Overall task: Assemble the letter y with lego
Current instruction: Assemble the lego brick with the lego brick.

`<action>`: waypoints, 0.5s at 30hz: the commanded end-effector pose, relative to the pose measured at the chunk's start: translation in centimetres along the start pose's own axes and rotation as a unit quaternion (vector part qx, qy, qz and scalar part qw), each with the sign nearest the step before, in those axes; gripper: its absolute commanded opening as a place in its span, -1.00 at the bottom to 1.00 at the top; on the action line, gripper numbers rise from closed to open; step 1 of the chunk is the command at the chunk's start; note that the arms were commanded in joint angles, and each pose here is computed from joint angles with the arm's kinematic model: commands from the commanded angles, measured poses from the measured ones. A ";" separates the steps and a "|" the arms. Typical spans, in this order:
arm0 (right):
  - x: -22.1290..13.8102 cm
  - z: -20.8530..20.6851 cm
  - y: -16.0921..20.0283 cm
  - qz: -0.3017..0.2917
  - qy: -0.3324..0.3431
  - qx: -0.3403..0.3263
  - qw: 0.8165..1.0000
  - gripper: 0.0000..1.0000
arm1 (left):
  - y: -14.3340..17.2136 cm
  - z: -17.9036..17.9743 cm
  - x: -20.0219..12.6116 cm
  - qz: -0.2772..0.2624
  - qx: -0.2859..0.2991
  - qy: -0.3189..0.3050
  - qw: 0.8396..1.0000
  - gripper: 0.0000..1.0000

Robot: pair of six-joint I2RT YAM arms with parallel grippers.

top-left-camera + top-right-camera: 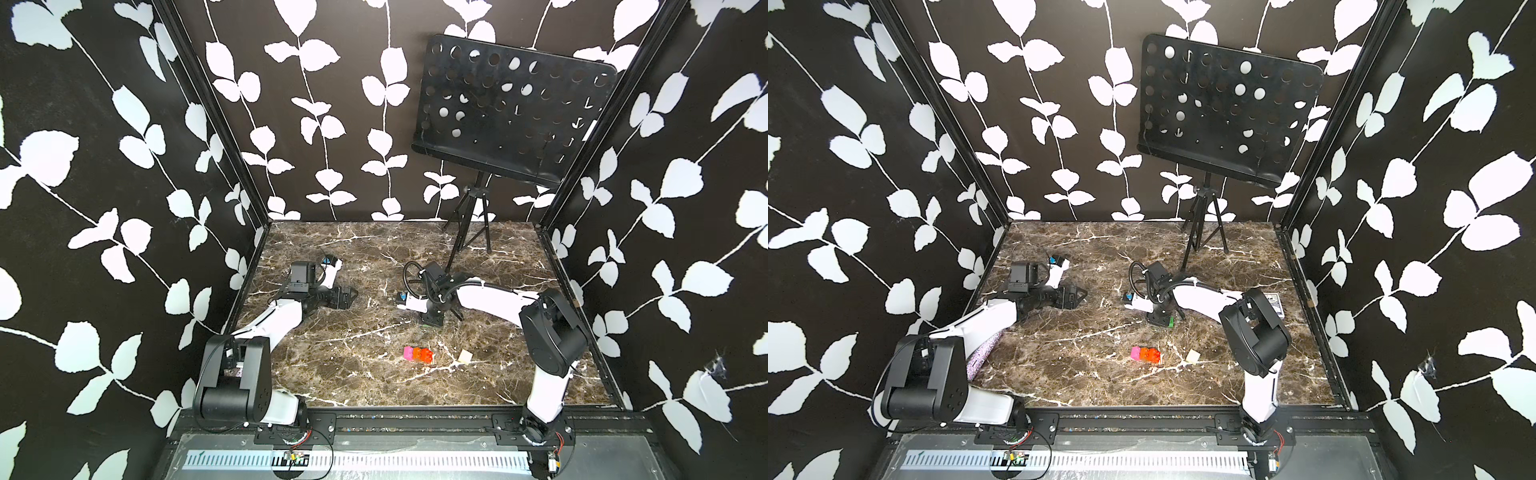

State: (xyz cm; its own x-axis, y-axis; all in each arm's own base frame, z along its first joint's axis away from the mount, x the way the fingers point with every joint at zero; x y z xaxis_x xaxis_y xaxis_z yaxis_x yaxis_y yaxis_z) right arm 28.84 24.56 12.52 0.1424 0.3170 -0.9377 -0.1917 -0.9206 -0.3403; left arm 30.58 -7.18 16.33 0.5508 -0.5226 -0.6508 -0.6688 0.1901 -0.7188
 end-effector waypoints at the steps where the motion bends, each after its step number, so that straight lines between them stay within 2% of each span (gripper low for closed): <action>1: 1.4 1.2 2.9 0.069 -0.042 0.018 0.997 -0.46 | -0.1 -0.4 -0.2 -0.007 0.003 0.009 1.000 0.82; 6: 1.2 1.1 2.7 0.062 -0.038 0.019 0.997 -0.46 | -0.1 -0.4 -0.2 -0.010 0.004 0.011 1.000 0.82; 11: 1.8 1.1 3.4 0.095 -0.038 0.023 0.995 -0.46 | -0.1 -0.4 -0.3 -0.011 0.004 0.012 1.000 0.82; 15: 1.7 1.5 3.4 0.078 -0.042 0.030 0.996 -0.47 | -0.1 -0.4 -0.3 -0.011 0.004 0.011 1.000 0.82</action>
State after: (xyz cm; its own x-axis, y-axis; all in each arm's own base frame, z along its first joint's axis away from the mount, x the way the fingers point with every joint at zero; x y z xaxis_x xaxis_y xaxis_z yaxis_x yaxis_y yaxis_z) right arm 28.88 24.46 12.53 0.1444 0.3163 -0.9376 -0.2011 -0.9184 -0.3408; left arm 30.56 -7.23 16.36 0.5484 -0.5281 -0.6483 -0.6703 0.1859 -0.7184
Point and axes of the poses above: each gripper's point midway between its finger pads, its own x axis out along the fingers, its own z axis along the line the jaws close on, y = z × x, the point moved 9 cm from there along -x, back along the fingers, and after that the axes turned 4 degrees about x, right-handed, at the moved point
